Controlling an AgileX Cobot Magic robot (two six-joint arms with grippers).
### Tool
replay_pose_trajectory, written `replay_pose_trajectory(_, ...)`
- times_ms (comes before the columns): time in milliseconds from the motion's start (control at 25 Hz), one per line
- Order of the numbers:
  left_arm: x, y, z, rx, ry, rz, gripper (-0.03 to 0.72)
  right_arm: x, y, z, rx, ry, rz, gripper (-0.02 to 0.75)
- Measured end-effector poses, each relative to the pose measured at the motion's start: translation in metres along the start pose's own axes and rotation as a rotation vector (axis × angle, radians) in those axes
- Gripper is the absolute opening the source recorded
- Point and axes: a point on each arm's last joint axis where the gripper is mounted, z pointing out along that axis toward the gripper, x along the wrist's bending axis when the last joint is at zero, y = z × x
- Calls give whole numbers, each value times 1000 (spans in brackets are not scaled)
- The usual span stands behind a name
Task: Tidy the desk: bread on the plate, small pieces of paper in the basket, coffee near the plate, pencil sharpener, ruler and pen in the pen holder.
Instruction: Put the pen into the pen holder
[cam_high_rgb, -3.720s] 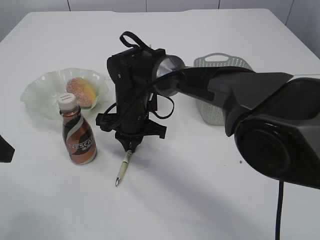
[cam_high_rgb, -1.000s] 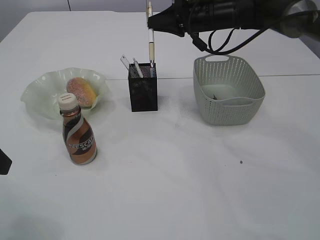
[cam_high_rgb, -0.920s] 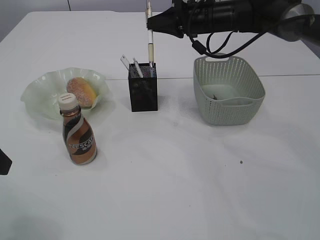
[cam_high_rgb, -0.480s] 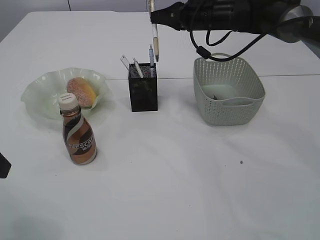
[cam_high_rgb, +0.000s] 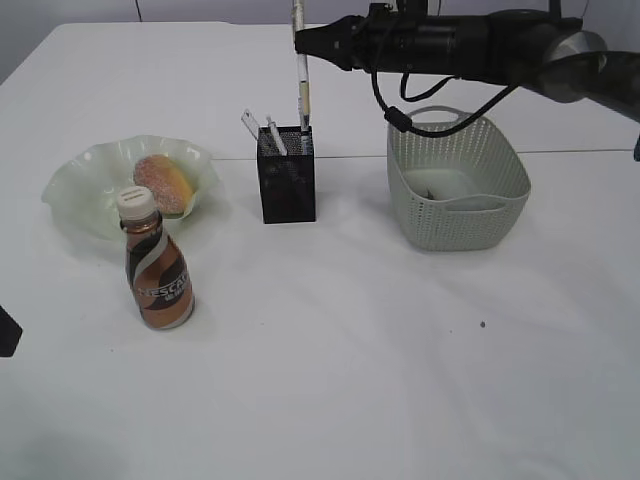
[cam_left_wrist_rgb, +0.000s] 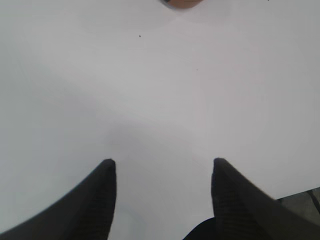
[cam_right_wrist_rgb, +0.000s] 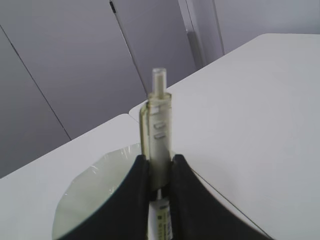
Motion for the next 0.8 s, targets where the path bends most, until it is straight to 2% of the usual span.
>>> replay_pose_trajectory(400,0,0,0,-3,-1,-1,444,-10,-17,4,-25,-11,-12,71)
replay_pose_trajectory(800,0,2,0,-25,0,-1,444,-6,-19,12,-62,-2,-11,82)
